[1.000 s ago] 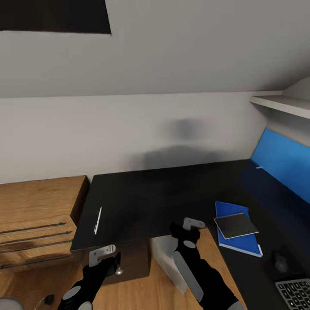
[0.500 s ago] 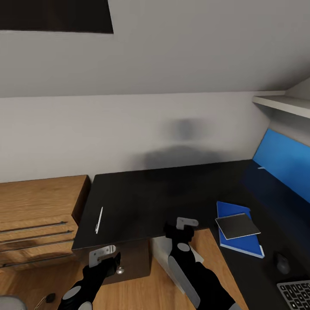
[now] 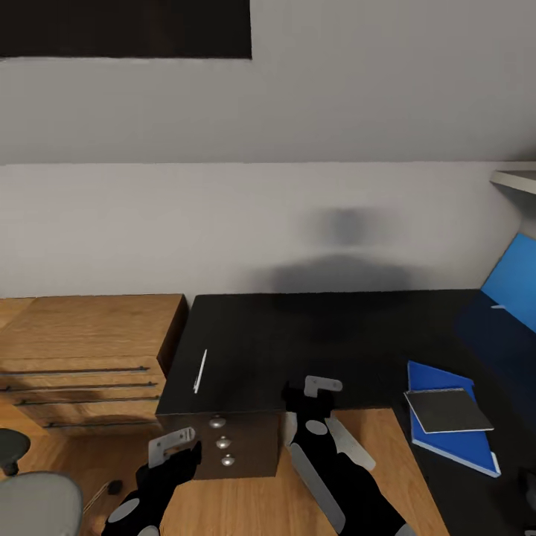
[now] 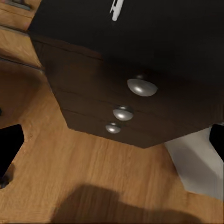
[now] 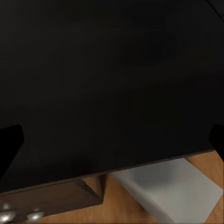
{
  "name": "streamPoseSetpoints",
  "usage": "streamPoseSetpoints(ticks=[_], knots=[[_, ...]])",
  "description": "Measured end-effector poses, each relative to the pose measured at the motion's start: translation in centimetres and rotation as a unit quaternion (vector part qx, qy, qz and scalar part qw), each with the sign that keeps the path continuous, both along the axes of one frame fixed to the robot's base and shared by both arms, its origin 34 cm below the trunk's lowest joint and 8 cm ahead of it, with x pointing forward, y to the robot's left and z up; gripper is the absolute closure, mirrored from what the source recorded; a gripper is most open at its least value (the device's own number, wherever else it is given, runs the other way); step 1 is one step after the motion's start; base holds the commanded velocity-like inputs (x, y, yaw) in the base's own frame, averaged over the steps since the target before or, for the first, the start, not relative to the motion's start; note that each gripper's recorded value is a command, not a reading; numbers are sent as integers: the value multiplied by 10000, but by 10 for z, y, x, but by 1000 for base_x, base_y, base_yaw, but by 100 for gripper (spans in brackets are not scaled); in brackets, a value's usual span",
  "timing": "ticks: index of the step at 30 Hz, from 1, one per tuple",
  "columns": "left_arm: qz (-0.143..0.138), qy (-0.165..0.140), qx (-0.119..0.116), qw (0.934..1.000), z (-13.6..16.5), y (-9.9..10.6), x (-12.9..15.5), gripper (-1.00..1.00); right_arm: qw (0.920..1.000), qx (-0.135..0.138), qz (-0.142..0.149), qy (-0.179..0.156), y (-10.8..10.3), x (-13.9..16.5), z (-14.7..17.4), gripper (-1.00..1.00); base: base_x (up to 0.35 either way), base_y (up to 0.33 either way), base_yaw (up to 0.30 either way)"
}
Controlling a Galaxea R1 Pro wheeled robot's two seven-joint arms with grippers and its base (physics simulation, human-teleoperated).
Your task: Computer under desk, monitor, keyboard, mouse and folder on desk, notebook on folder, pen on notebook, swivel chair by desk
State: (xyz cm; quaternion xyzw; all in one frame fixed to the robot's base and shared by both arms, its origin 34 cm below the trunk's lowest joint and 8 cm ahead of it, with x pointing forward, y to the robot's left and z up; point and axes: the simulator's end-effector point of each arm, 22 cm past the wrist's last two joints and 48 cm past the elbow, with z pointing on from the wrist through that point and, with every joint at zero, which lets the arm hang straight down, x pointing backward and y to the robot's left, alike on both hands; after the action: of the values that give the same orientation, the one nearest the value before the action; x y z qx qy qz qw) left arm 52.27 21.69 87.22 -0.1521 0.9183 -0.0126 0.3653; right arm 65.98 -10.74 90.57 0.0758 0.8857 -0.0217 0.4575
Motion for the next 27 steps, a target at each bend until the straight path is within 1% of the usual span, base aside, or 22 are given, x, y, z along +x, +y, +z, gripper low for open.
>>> streamPoseSetpoints(ticks=[9, 18, 23, 24, 27], knots=[[56, 50, 31, 10000, -3, 3, -3, -100, 10000, 0, 8, 19, 1, -1, -2, -100, 0, 204, 277], [56, 100, 5, 9999, -6, 0, -5, -100, 10000, -1, 8, 36, 1, -1, -4, -100, 0, 29, 269], [55, 112, 4, 9999, -7, 0, -5, -100, 10000, -2, 11, 41, 0, -1, -5, -100, 0, 1, 87], [54, 113, 5, 9999, -7, 0, -5, -100, 10000, -13, 90, 34, 6, -2, -4, -100, 0, 0, 9], [55, 114, 1, 9999, -7, 0, -5, -100, 9998, -47, 173, 21, 10, -4, -4, -100, 0, 0, 61]])
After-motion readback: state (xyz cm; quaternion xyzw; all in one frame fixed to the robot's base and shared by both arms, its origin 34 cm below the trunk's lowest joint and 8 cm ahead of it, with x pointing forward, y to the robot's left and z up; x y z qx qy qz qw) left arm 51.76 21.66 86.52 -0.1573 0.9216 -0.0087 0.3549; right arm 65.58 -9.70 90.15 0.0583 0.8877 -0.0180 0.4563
